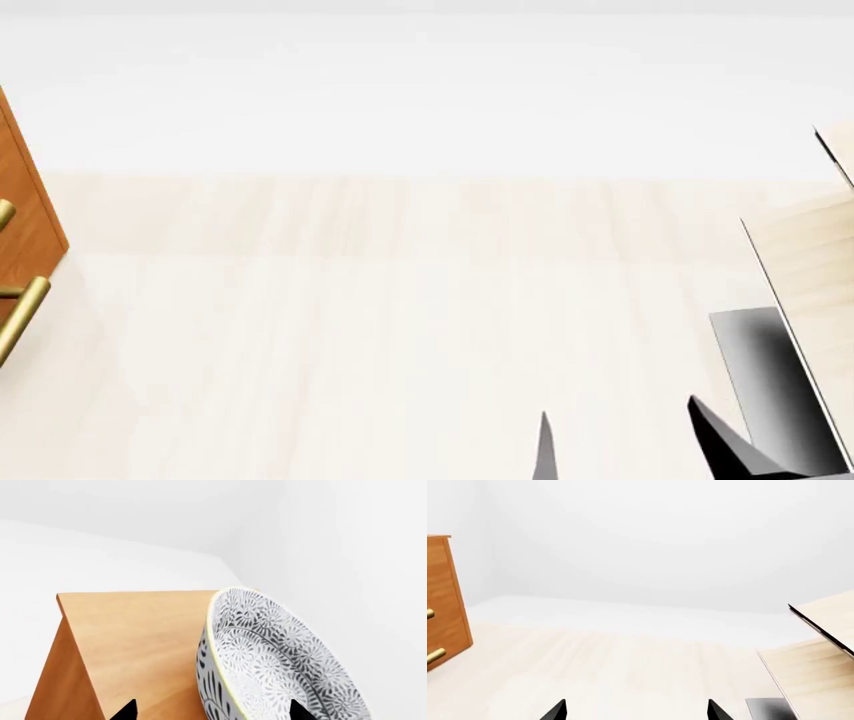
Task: Close the top drawer of the cabinet and put the bowl on top of it.
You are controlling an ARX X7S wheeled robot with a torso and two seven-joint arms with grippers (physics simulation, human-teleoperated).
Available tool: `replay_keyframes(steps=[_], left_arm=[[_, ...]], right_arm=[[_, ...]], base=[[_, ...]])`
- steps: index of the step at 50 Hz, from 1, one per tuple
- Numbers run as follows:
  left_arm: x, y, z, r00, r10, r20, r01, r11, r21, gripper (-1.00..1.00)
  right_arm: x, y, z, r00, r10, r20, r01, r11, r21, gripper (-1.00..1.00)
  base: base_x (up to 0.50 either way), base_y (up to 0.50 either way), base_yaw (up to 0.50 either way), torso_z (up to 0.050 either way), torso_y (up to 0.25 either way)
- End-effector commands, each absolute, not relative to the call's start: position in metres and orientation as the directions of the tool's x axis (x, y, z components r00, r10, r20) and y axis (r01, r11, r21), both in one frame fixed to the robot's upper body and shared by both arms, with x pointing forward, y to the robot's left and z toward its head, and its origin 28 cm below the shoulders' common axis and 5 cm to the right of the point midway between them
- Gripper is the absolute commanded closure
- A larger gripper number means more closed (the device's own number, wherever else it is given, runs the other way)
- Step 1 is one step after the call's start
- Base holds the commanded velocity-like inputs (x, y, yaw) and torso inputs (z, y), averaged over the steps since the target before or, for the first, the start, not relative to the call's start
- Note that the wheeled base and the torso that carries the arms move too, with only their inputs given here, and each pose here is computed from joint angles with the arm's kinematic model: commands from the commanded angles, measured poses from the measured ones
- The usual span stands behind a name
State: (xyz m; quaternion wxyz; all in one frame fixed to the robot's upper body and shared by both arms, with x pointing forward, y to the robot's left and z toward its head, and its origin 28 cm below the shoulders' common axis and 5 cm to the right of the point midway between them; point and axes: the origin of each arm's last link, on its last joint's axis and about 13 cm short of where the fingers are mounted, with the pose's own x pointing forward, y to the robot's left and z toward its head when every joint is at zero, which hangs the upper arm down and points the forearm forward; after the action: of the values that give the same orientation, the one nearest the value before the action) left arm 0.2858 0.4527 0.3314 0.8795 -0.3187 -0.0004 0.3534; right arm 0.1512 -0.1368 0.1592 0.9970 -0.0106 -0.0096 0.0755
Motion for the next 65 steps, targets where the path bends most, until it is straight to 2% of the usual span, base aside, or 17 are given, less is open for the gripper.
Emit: replay_keyframes(steps=[1,18,30,39,65], left_arm=[[0.280,0.449,0.335,0.767,0.600,-0.226,-0.605,0.560,-0.566,-1.00],[0.272,0.448,0.344,0.796,0.573,-0.193,-0.563,0.588,-0.581,-1.00],[0.240,0.444,0.357,0.812,0.568,-0.130,-0.525,0.615,-0.589,-1.00],[0.230,0.440,0.358,0.832,0.545,-0.105,-0.496,0.645,-0.582,-1.00],[0.156,0.399,0.359,0.899,0.430,0.077,-0.350,0.815,-0.462,-1.00]], right_arm=[[0.152,-0.137,0.156,0.988,0.152,0.014,-0.152,0.988,-0.019,-1.00],[0.153,-0.137,0.154,0.987,0.159,0.008,-0.159,0.987,-0.020,-1.00],[0.154,-0.134,0.156,0.985,0.173,0.011,-0.173,0.985,-0.031,-1.00],[0.153,-0.134,0.160,0.985,0.172,0.019,-0.171,0.985,-0.031,-1.00],[0.145,-0.134,0.162,0.985,0.170,0.030,-0.169,0.985,-0.030,-1.00]], base=[[0.00,0.00,0.00,0.000,0.000],[0.00,0.00,0.00,0.000,0.000],[0.00,0.00,0.00,0.000,0.000],[0.00,0.00,0.00,0.000,0.000],[0.00,0.00,0.00,0.000,0.000]])
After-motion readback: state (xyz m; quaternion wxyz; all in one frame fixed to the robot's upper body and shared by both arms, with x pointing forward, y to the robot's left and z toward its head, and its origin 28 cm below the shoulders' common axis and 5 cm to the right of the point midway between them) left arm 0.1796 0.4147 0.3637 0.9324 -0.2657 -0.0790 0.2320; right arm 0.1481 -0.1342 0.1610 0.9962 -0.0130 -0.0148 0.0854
